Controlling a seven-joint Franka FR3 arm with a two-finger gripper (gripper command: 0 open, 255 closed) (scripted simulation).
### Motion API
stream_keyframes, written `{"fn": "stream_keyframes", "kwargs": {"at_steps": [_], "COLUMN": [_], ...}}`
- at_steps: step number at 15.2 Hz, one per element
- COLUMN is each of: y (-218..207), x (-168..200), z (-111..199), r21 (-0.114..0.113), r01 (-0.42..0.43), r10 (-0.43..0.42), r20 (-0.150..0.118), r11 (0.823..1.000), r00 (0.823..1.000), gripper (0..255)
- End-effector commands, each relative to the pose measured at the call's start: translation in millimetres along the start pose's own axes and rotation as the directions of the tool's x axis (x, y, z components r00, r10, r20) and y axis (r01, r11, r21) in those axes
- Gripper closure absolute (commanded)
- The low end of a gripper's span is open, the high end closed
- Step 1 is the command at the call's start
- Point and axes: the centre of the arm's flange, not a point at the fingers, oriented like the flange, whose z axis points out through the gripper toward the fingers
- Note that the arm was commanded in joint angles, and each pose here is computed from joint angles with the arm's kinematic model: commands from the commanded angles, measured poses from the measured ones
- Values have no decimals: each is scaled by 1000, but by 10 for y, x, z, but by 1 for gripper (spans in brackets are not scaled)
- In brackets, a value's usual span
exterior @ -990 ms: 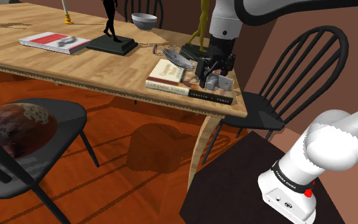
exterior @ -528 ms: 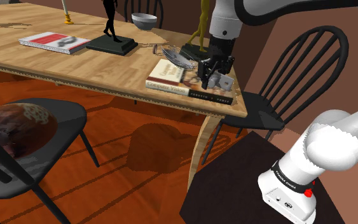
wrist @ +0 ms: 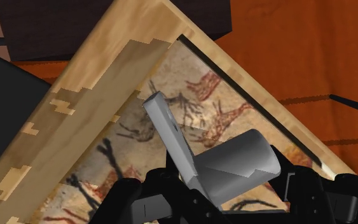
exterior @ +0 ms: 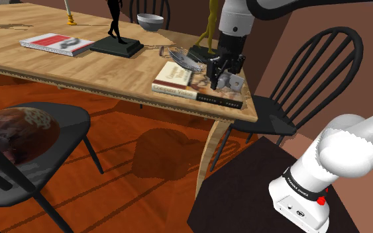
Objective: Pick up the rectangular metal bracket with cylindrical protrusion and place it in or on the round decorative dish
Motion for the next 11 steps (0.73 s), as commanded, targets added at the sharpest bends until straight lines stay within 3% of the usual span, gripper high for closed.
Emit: {"fn": "stream_keyframes", "kwargs": {"at_steps": [1, 11], "y": [8, 32], "x": [-13, -34], "z": [-93, -620], "r21": [0, 0], "r01": [0, 0], "r10": [0, 0], "r20": [0, 0], "r11": [1000, 1000], "r00": [1000, 1000], "gripper": [255, 255]}}
